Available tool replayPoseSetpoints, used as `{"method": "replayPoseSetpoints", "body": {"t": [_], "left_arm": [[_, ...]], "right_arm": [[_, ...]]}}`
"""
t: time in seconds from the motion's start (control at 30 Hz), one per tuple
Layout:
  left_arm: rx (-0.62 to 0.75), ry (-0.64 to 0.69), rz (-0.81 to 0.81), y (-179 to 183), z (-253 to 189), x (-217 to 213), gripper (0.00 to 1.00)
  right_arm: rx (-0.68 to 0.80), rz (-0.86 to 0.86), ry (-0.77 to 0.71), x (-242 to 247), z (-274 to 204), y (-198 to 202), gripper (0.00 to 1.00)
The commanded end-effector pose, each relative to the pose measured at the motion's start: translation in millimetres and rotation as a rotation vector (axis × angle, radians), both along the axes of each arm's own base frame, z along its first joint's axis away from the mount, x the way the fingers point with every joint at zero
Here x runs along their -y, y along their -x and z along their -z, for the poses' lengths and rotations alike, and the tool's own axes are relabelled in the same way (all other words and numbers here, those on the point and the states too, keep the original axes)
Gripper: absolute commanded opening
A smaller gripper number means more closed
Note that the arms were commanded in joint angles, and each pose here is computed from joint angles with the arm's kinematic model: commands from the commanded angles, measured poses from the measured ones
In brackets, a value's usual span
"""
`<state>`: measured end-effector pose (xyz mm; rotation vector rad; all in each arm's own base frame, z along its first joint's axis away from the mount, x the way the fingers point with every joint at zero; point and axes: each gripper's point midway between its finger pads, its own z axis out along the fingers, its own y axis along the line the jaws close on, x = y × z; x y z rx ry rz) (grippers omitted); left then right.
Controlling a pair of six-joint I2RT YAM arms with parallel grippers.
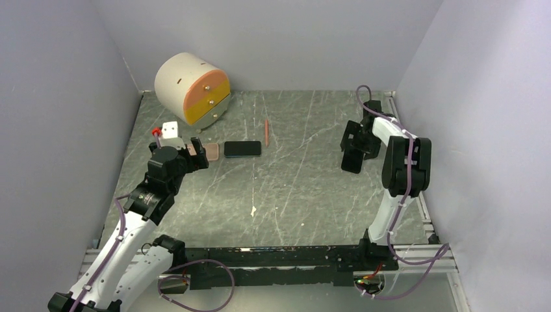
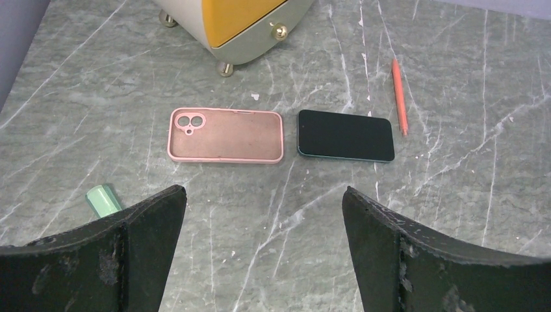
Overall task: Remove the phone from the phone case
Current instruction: Pick up the phone at the center of the board.
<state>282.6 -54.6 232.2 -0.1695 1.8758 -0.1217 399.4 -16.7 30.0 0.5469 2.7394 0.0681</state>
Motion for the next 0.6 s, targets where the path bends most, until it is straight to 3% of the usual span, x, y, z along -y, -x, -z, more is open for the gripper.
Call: {"method": "replayPoseSetpoints", "body": {"t": [0.0,0.23,0.57], "left_arm": [[0.057,0.009,-0.001,-3,-15,-1,0.95],[0.061,0.013,0.004,-3,-16,0,0.95],[0.065,0.017,0.008,-2,-17,0,0.95]], "right_arm": [[0.013,-0.037,0.007,2,-5,-14,0.99],[-0.036,-0.037,0.035,8,11,-14,0.95],[-0.124,-0.083,0.069,11,25,5,0.8]]}}
